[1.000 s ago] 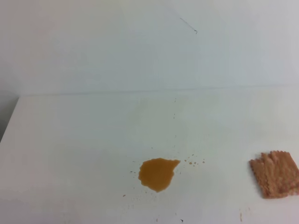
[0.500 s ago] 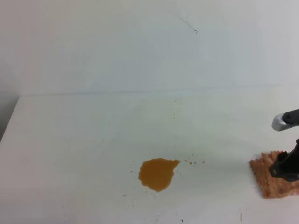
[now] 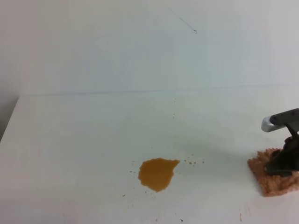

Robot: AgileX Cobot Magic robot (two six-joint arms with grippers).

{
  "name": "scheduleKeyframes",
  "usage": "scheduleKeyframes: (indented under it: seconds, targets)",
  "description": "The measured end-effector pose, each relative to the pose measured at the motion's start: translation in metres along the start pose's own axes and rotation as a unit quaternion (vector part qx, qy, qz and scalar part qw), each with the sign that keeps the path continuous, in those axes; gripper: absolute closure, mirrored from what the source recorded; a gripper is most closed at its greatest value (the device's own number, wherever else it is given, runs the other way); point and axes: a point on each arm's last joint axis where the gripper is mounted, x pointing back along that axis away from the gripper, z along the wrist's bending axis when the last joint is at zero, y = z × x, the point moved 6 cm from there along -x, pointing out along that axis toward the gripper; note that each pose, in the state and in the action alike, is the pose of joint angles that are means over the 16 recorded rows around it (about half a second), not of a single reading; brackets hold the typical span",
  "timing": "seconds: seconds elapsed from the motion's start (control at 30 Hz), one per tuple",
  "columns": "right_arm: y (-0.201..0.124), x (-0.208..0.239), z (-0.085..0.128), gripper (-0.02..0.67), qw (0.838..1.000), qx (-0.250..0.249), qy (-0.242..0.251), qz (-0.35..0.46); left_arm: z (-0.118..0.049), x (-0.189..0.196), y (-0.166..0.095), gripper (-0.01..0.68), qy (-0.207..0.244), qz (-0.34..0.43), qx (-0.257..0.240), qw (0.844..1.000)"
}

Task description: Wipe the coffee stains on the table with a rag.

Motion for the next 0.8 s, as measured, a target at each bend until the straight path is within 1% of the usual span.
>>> scheduleKeyframes:
  seconds: [0.2,0.3,0.5,0.8]
  targets:
    - [0.009,-0.014,0.019,0.584,0.999,0.031,0.02,0.017,0.0,0.0,0.0,0.674,0.0,0.0,0.0,1.0]
    - [0.018,-0.018,0.032,0.637,0.998,0.051,0.028,0.015,0.0,0.0,0.0,0.674,0.0,0.0,0.0,1.0]
    - [0.045,-0.022,0.054,0.646,0.996,0.083,0.038,-0.005,0.0,0.0,0.0,0.674,0.0,0.0,0.0,1.0]
    - [0.092,-0.031,0.079,0.646,0.992,0.108,0.056,-0.027,0.0,0.0,0.0,0.674,0.0,0.0,0.0,1.0]
